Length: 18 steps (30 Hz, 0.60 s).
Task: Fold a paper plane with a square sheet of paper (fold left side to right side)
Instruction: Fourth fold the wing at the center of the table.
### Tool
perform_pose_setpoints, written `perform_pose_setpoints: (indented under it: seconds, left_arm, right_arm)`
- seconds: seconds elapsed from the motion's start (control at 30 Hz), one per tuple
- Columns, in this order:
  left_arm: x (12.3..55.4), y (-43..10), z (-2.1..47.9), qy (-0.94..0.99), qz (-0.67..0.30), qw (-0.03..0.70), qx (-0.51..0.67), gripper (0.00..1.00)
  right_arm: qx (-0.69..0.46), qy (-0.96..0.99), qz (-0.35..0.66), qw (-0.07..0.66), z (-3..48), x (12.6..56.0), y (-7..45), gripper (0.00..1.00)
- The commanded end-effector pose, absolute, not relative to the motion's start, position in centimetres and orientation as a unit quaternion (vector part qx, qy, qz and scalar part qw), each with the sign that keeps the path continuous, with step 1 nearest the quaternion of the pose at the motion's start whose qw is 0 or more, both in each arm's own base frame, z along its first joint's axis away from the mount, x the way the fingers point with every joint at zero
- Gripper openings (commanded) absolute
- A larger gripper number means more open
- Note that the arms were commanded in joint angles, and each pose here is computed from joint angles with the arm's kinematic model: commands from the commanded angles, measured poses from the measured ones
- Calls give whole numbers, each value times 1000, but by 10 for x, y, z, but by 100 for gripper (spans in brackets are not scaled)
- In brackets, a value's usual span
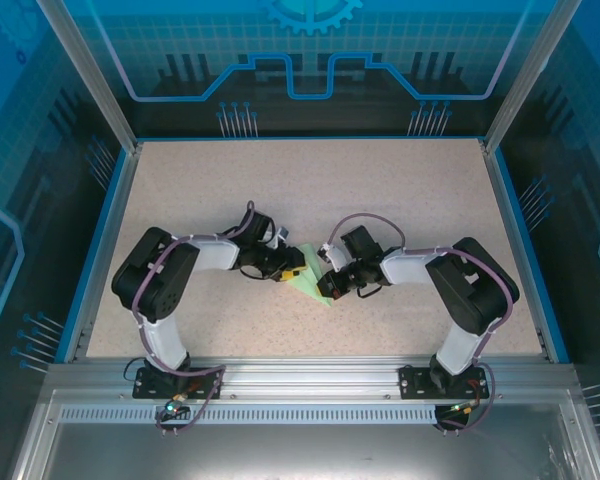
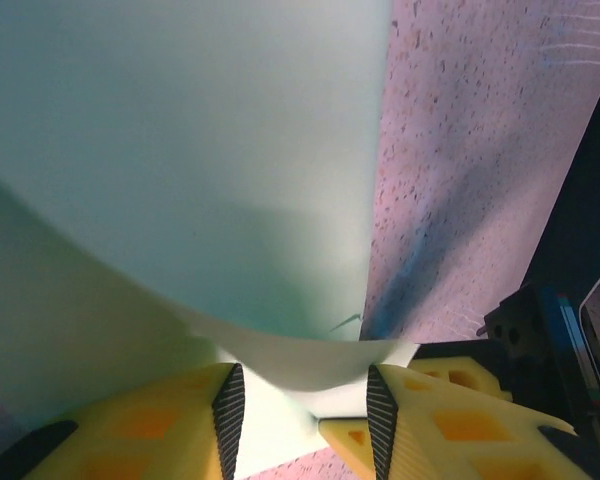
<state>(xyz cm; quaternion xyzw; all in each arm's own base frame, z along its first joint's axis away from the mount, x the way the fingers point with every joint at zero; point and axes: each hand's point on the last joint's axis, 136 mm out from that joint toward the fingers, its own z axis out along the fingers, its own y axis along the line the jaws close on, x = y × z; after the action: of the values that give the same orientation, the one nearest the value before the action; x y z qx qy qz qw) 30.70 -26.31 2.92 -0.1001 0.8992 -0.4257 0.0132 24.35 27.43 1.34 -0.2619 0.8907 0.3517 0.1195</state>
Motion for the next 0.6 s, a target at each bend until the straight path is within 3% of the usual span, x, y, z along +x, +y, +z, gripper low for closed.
perform_pose_setpoints:
  seconds: [0.0,0.57]
  left_arm:
    - [310,-270,28,902,-424,10,-86,40]
    - [306,-261,11,915,-392,3,-95,40]
  right_arm:
    - [-244,902,347,75,-6,227,263,7]
    - [-227,885,393,104,36,252,268,28]
